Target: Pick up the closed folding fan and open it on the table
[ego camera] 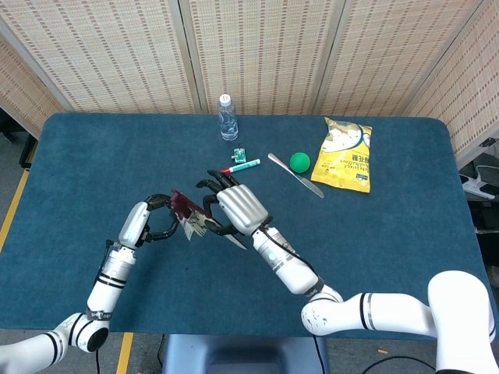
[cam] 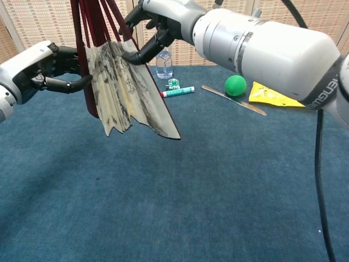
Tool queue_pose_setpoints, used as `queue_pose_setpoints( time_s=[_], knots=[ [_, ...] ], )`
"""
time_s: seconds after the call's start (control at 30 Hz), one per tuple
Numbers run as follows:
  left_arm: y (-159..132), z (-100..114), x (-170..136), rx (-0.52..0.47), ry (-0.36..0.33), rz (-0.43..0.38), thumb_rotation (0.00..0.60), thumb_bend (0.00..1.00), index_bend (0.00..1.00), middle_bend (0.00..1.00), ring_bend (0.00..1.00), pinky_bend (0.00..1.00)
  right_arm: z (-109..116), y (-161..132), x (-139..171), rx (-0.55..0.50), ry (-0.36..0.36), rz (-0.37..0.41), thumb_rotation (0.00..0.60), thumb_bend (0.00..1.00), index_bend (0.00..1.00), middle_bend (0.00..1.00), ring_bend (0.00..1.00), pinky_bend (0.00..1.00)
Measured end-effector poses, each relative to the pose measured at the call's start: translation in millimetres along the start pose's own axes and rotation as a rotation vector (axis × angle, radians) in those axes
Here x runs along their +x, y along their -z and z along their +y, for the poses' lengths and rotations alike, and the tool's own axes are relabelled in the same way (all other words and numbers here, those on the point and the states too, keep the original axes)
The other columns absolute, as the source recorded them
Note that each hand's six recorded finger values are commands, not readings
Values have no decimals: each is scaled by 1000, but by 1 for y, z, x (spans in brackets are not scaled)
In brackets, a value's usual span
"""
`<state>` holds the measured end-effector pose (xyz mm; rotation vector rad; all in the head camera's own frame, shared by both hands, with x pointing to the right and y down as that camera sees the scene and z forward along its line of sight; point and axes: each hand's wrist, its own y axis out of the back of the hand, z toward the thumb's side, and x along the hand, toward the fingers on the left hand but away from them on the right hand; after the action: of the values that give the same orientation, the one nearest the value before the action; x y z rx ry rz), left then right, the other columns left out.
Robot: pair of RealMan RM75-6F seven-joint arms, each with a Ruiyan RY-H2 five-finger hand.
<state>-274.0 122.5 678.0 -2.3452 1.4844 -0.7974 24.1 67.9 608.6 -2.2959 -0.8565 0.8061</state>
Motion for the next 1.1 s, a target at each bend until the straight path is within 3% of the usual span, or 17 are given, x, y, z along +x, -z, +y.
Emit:
queue_pose_setpoints(
  time_s=[0.63, 0.87, 1.1],
  knots=[
    [22, 64, -4, 249, -190, 11, 600, 833, 751, 827, 449, 274, 48, 40, 32, 190, 46, -47, 600, 566, 762, 183, 0, 80],
    [26, 75, -7, 286, -214, 12, 600, 837, 752, 829, 450, 275, 60, 45, 39, 215, 69, -48, 600, 566, 762, 183, 0, 80],
    [33, 98, -10, 463, -262, 2, 600, 826, 752, 829, 456, 279, 78, 43, 44, 259, 92, -36, 600, 566, 762, 183, 0, 80]
  ],
)
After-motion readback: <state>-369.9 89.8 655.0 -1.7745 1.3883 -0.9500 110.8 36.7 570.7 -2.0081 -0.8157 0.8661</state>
